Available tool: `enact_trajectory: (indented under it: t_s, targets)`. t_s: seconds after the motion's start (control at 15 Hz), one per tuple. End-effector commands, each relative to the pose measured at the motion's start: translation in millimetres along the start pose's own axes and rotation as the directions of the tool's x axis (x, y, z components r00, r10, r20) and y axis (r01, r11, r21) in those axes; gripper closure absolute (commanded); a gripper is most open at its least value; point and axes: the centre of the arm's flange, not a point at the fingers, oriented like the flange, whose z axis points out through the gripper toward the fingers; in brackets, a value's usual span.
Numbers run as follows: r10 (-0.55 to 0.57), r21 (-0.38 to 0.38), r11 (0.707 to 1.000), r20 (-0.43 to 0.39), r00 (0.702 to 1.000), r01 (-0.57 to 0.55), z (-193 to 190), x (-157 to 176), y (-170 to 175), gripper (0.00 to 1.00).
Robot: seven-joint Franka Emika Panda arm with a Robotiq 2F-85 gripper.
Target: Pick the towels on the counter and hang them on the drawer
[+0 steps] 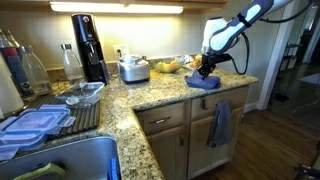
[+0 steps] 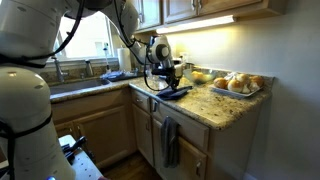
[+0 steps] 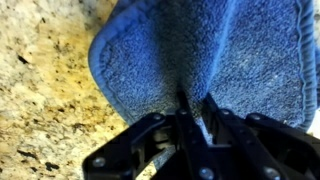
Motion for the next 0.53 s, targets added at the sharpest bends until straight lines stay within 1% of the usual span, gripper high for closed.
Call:
enact_trajectory:
  t_s: [0.0, 0.07, 0.13, 0.2, 0.47]
  targets:
    - [0.025, -0.025, 0.999, -0.004, 1.0, -0.025, -15, -5, 2, 0.96]
    - [0.027, -0.019, 0.999, -0.002, 1.0, -0.027, -18, -4, 2, 0.66]
    - [0.029, -0.023, 0.999, -0.009, 1.0, -0.029, -20, -2, 2, 0.66]
    - [0.035, -0.021, 0.999, -0.004, 0.999, -0.035, -23, 1, 3, 0.62]
    - [0.05, -0.028, 0.998, -0.024, 0.998, -0.05, -35, 17, 4, 0.36]
